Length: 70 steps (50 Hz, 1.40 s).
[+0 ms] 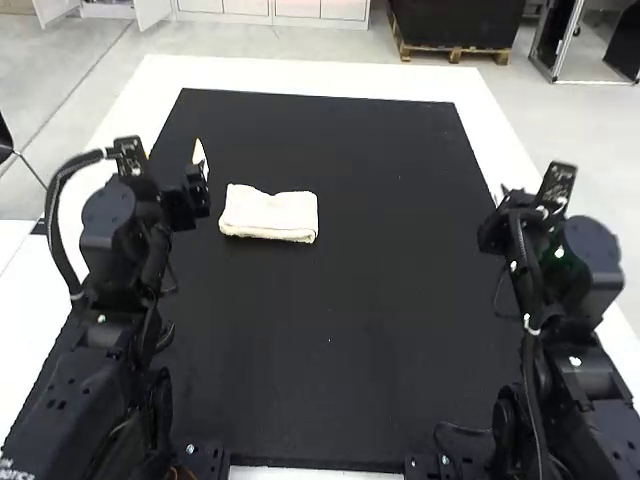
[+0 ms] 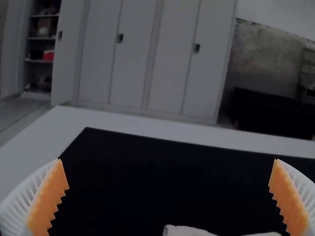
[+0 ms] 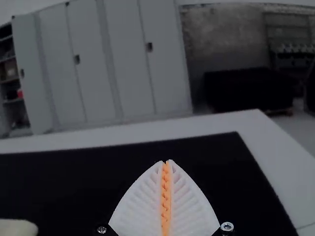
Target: Fold the towel.
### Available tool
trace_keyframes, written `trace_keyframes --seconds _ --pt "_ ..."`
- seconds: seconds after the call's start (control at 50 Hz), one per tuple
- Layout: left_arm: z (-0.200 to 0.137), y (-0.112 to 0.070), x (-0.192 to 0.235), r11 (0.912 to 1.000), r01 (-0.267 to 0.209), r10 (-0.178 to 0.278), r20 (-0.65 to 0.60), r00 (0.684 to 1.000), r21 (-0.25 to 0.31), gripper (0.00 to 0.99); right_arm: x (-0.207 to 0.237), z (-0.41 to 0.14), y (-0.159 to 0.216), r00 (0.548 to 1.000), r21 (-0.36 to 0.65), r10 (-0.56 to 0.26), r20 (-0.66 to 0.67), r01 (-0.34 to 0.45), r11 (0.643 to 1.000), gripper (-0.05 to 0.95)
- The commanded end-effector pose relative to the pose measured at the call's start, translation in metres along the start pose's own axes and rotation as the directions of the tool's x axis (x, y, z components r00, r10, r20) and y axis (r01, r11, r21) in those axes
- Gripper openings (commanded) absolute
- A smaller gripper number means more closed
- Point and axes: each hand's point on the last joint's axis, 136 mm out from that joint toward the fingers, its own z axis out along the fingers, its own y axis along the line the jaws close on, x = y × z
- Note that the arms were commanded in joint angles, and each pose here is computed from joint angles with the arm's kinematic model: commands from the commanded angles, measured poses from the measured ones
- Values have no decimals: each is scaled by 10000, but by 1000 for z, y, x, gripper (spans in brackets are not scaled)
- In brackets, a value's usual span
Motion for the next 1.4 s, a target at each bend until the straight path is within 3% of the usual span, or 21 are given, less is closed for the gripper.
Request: trace_keyframes --seconds 0.0,0.2,0.26,0.32,0.52,0.56,0.64,0.76,0.84,0.94,1.02,1.38 --pt "-6 -6 9 9990 -101 97 96 9999 443 962 23 -3 5 9994 -491 -188 -278 174 9986 -13" --pt "-21 -1 20 9976 -615 620 -132 9980 312 959 27 -11 3 9992 -589 -388 -92 382 9975 -8" --pt "-23 0 22 9967 -761 767 -203 9968 294 957 31 -10 2 9984 -578 -494 -270 478 9972 57" --pt "-22 1 27 9968 -762 772 -400 9962 251 957 38 -11 -1 9966 -503 -611 -551 584 9970 103" --pt "-23 1 28 9978 -611 621 -434 9971 242 959 41 -11 -3 9958 -588 -605 -682 565 9967 107" --pt "-23 2 29 9978 -615 626 -479 9969 239 959 42 -11 -4 9956 -571 -607 -712 567 9968 152" --pt "-23 2 32 9980 -595 607 -600 9963 213 959 49 -12 -4 9928 -610 -598 -1034 536 9967 348" --pt "-24 3 39 9998 -115 127 -913 9957 144 961 62 -13 -7 9862 -511 -564 -1559 490 9975 743" --pt "-25 5 50 9992 411 -405 -1352 9900 13 961 70 -15 -11 9803 -392 -602 -1880 538 9978 861" --pt "-25 5 53 9919 1263 -1267 -1469 9810 -122 961 76 -16 -16 9744 -219 -696 -2136 665 9975 903" --pt "-30 8 75 9728 2234 -2316 -2315 9448 -614 961 78 -16 -18 9733 -123 -679 -2191 668 9977 908" --pt "-31 14 80 9701 2256 -2411 -2441 9393 -900 961 78 -17 -19 9731 -104 -660 -2205 654 9978 908"
